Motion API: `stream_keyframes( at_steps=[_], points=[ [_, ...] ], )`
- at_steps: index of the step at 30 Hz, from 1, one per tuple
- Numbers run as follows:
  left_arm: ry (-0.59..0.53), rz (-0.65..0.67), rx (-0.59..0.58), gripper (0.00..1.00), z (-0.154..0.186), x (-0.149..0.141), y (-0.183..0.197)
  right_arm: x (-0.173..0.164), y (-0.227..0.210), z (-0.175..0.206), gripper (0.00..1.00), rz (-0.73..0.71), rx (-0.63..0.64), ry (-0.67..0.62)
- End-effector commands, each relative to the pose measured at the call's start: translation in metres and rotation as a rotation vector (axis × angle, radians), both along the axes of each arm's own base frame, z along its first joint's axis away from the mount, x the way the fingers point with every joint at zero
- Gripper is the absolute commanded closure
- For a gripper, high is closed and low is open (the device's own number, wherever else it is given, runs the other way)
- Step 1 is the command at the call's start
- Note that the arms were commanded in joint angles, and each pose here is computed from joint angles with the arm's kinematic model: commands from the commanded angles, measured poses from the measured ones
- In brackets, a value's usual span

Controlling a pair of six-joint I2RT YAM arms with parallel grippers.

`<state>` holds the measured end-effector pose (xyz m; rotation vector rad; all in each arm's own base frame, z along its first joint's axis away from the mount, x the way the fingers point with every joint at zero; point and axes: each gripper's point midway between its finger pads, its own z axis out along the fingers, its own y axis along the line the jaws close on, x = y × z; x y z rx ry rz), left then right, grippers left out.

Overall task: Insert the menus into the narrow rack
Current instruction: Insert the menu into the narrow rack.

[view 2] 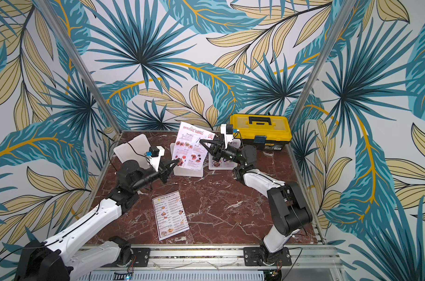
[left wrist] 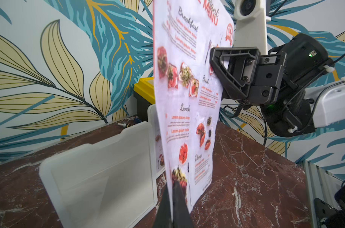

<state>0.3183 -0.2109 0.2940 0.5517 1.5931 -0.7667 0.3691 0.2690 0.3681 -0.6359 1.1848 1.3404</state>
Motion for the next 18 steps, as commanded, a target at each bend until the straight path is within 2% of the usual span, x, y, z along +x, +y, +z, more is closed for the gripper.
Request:
stream_keyframes(
  at_steps=[1,5,10,18],
  points=[
    [-0.071,0.059,0.003,1.0,0.024,0.02,0.01,0.01,0.004,0.009,0.94,0.005,0.01,-0.011],
    [-0.094,0.056,0.033,1.0,0.028,0.038,0.009,0.024,0.009,0.019,0.95,0.009,0.021,-0.016],
    [-0.072,0.102,0.028,1.0,0.03,0.068,0.022,0.043,0.013,0.023,0.94,-0.022,0.016,-0.005],
    [-0.027,0.094,0.002,1.0,0.031,0.111,0.036,0.075,0.019,0.025,0.95,-0.071,-0.003,0.023]
  ],
)
